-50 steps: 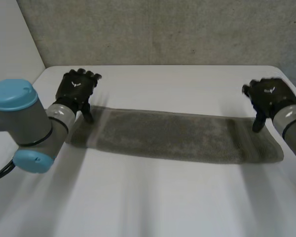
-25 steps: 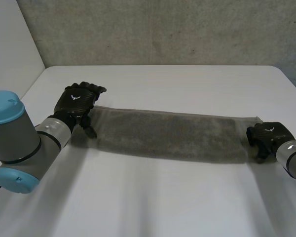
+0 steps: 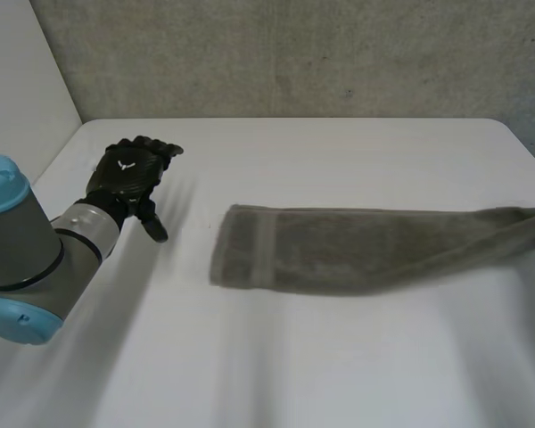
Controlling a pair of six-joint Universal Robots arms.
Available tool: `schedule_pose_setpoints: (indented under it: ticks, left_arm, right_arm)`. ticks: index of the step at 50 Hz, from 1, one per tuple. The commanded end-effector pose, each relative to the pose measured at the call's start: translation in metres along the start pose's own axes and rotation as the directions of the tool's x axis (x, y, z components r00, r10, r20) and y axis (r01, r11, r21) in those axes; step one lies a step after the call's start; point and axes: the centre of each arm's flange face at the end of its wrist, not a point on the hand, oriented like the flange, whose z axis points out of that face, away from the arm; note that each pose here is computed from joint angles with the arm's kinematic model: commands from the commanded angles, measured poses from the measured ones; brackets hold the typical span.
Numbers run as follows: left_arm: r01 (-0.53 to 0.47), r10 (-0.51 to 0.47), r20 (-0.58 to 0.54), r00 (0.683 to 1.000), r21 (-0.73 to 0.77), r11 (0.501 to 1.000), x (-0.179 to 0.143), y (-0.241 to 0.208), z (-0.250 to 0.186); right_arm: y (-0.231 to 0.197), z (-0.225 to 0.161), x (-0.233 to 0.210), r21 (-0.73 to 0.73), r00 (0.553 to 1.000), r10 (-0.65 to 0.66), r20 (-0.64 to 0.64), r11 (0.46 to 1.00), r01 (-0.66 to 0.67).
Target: Fold the towel.
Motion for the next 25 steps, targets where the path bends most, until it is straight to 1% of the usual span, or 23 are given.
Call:
schedule_pose_setpoints:
  ticks: [1, 2, 3, 4, 5, 7, 8, 10, 11, 12, 13, 15, 16, 18, 19, 21, 22, 23, 24, 25]
  left_arm:
    - [-0.007, 0.006, 0.012, 1.000, 0.038, 0.999, -0.004, -0.013, -0.002]
    - [-0.007, 0.006, 0.012, 1.000, 0.038, 0.999, -0.004, -0.013, -0.002]
    - [-0.008, 0.008, 0.013, 1.000, 0.047, 0.999, -0.004, -0.016, -0.001]
    - [-0.008, 0.008, 0.013, 1.000, 0.047, 0.999, -0.004, -0.016, -0.001]
    - [-0.010, 0.009, 0.010, 1.000, 0.054, 0.998, -0.002, -0.018, -0.001]
    - [-0.005, 0.005, 0.007, 1.000, 0.063, 0.998, -0.001, -0.020, 0.000]
    - [-0.005, 0.005, 0.007, 1.000, 0.063, 0.998, -0.001, -0.020, 0.000]
    - [0.000, 0.000, 0.005, 1.000, 0.069, 0.998, -0.001, -0.022, 0.000]
    - [0.000, 0.000, 0.005, 1.000, 0.069, 0.998, -0.001, -0.022, 0.000]
    - [0.001, -0.001, 0.004, 1.000, 0.070, 0.998, 0.000, -0.023, 0.000]
    - [0.001, -0.001, 0.004, 1.000, 0.070, 0.998, 0.000, -0.023, 0.000]
    - [0.001, -0.001, -0.001, 1.000, 0.071, 0.997, 0.001, -0.023, 0.000]
    - [0.001, -0.001, -0.001, 1.000, 0.071, 0.997, 0.002, -0.023, 0.000]
    - [0.001, -0.001, -0.003, 1.000, 0.073, 0.997, 0.003, -0.023, 0.000]
    - [0.001, -0.001, -0.003, 1.000, 0.073, 0.997, 0.003, -0.023, 0.000]
    - [0.001, -0.001, -0.005, 1.000, 0.072, 0.997, 0.003, -0.022, 0.000]
    - [0.001, -0.001, -0.005, 1.000, 0.072, 0.997, 0.003, -0.022, 0.000]
    - [0.001, 0.000, -0.004, 1.000, 0.073, 0.997, 0.003, -0.022, 0.001]
    - [0.001, 0.000, -0.003, 1.000, 0.073, 0.997, 0.003, -0.022, 0.001]
    - [0.000, 0.000, -0.005, 1.000, 0.075, 0.997, 0.004, -0.023, 0.001]
  right_arm:
    - [-0.086, -0.012, -0.013, 0.227, 1.000, -0.020, -0.002, 0.974, 0.020]
    - [-0.086, -0.012, -0.013, 0.228, 1.000, -0.020, -0.002, 0.973, 0.020]
    - [-0.110, -0.022, -0.024, 0.294, 1.000, -0.006, 0.019, 0.956, 0.001]
    - [-0.110, -0.022, -0.024, 0.294, 1.000, -0.006, 0.019, 0.956, 0.000]
    - [-0.132, -0.034, -0.039, 0.357, 0.998, -0.004, 0.056, 0.934, -0.016]
    - [-0.177, -0.071, -0.084, 0.500, 0.988, -0.052, 0.143, 0.866, -0.027]
    - [-0.177, -0.071, -0.085, 0.501, 0.988, -0.053, 0.144, 0.865, -0.027]
    - [-0.198, -0.095, -0.134, 0.590, 0.972, -0.108, 0.207, 0.806, -0.036]
    - [-0.198, -0.095, -0.134, 0.591, 0.972, -0.109, 0.207, 0.806, -0.036]
    - [-0.202, -0.105, -0.160, 0.624, 0.962, -0.139, 0.237, 0.780, -0.040]
    - [-0.202, -0.105, -0.160, 0.625, 0.961, -0.140, 0.237, 0.780, -0.041]
    - [-0.205, -0.129, -0.210, 0.684, 0.934, -0.207, 0.291, 0.728, -0.052]
    - [-0.205, -0.129, -0.210, 0.684, 0.934, -0.208, 0.291, 0.727, -0.052]
    - [-0.197, -0.144, -0.249, 0.704, 0.904, -0.268, 0.334, 0.708, -0.050]
    - [-0.197, -0.144, -0.250, 0.704, 0.904, -0.268, 0.334, 0.708, -0.050]
    - [-0.185, -0.153, -0.279, 0.710, 0.867, -0.322, 0.380, 0.703, -0.050]
    - [-0.185, -0.153, -0.279, 0.710, 0.867, -0.323, 0.380, 0.703, -0.050]
    - [-0.178, -0.153, -0.289, 0.707, 0.851, -0.341, 0.400, 0.705, -0.050]
    - [-0.178, -0.153, -0.289, 0.707, 0.851, -0.341, 0.400, 0.705, -0.050]
    - [-0.173, -0.153, -0.297, 0.707, 0.837, -0.355, 0.417, 0.705, -0.053]
